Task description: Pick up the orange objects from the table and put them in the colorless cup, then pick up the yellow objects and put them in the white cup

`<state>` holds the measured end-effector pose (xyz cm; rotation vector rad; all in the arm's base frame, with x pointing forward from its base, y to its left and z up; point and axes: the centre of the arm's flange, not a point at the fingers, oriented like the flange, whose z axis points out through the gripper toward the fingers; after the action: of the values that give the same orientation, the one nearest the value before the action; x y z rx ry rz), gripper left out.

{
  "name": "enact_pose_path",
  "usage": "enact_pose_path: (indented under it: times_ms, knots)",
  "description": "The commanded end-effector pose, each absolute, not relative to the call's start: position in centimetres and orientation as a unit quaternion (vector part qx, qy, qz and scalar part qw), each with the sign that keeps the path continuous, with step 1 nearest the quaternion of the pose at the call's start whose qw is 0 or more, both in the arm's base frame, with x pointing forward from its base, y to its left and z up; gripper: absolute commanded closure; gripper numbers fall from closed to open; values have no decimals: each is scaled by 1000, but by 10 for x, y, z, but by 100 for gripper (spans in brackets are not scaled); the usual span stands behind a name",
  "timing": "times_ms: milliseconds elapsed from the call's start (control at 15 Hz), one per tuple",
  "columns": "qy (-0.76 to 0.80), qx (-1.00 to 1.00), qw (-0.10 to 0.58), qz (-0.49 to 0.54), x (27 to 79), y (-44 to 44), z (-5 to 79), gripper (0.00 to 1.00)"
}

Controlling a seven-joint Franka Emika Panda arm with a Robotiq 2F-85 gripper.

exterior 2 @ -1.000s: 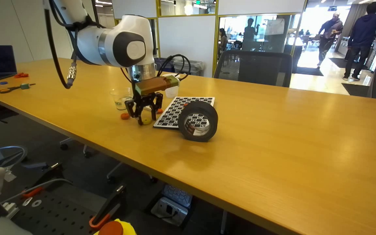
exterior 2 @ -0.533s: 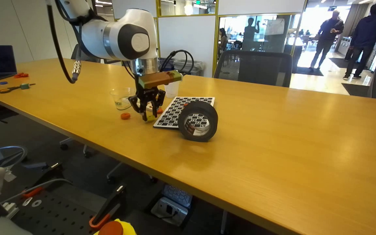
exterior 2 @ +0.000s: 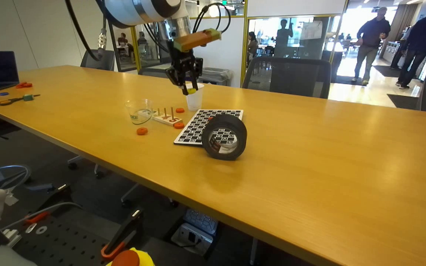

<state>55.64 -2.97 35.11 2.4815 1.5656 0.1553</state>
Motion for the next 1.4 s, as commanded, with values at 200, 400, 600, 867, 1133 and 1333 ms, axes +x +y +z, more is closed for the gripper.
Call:
enact_pose_path:
  times_ms: [200,400,600,867,1133,1333]
  knots:
    - [536,832,108,92,669,-27,378,77]
    - [548,825,98,94,704,-15,368,77]
    - [561,818,85,94,728,0,362,77]
    - [576,810,64,91,750,15,363,77]
    - [592,801,42,83,761,24,363,77]
    - [598,797,30,78,767,24,361,77]
